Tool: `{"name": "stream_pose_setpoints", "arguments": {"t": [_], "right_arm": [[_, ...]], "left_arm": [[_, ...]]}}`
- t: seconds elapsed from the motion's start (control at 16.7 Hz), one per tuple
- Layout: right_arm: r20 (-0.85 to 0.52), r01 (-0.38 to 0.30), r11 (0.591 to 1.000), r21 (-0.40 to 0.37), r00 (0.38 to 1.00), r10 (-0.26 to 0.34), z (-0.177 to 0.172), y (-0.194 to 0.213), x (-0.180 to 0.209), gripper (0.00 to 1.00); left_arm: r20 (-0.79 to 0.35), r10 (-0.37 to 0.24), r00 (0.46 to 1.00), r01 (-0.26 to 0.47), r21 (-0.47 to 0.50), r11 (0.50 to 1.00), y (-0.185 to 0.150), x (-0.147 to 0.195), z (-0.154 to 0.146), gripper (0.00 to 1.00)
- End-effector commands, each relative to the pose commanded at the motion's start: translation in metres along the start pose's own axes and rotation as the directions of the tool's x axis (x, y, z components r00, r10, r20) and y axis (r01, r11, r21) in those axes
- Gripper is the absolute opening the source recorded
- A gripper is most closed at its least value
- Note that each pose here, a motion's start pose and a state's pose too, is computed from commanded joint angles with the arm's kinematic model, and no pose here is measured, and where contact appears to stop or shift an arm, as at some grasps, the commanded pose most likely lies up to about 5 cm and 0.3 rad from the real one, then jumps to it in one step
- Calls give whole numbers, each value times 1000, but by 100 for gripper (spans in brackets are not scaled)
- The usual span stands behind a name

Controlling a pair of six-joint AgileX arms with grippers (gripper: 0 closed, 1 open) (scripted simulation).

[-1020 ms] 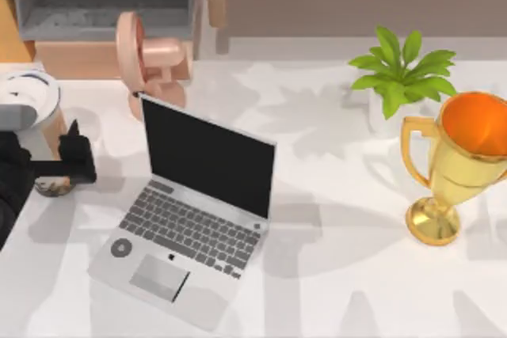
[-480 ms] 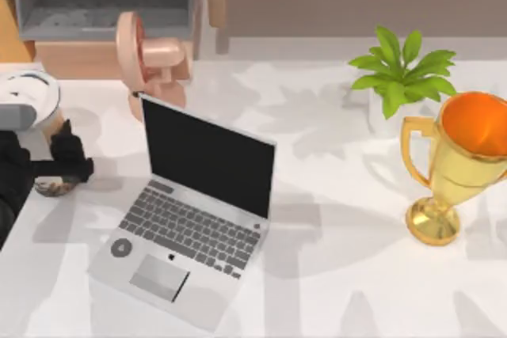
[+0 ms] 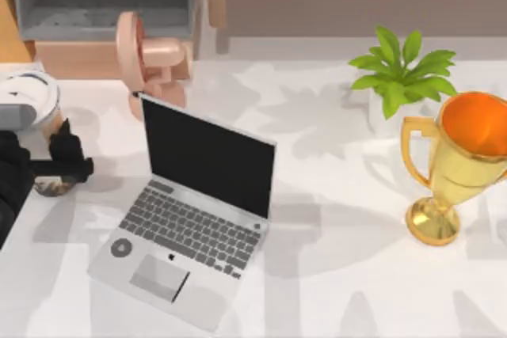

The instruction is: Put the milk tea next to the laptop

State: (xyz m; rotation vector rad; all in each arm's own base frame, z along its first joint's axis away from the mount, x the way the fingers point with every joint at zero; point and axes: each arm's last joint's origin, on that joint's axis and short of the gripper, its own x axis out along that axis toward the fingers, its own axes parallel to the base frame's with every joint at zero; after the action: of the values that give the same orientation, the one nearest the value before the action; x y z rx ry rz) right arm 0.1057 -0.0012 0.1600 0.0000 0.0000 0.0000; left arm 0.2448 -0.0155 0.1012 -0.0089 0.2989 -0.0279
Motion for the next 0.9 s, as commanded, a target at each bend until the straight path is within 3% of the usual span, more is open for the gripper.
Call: {"name": "stream_pose_setpoints", "arguments": {"t": [0.9], "right_arm": [[0,0,1000,0,1000,0,0,0,0,100]], "left_arm": [[-2,0,1000,0,2,1000,0,-3,9,0]]}}
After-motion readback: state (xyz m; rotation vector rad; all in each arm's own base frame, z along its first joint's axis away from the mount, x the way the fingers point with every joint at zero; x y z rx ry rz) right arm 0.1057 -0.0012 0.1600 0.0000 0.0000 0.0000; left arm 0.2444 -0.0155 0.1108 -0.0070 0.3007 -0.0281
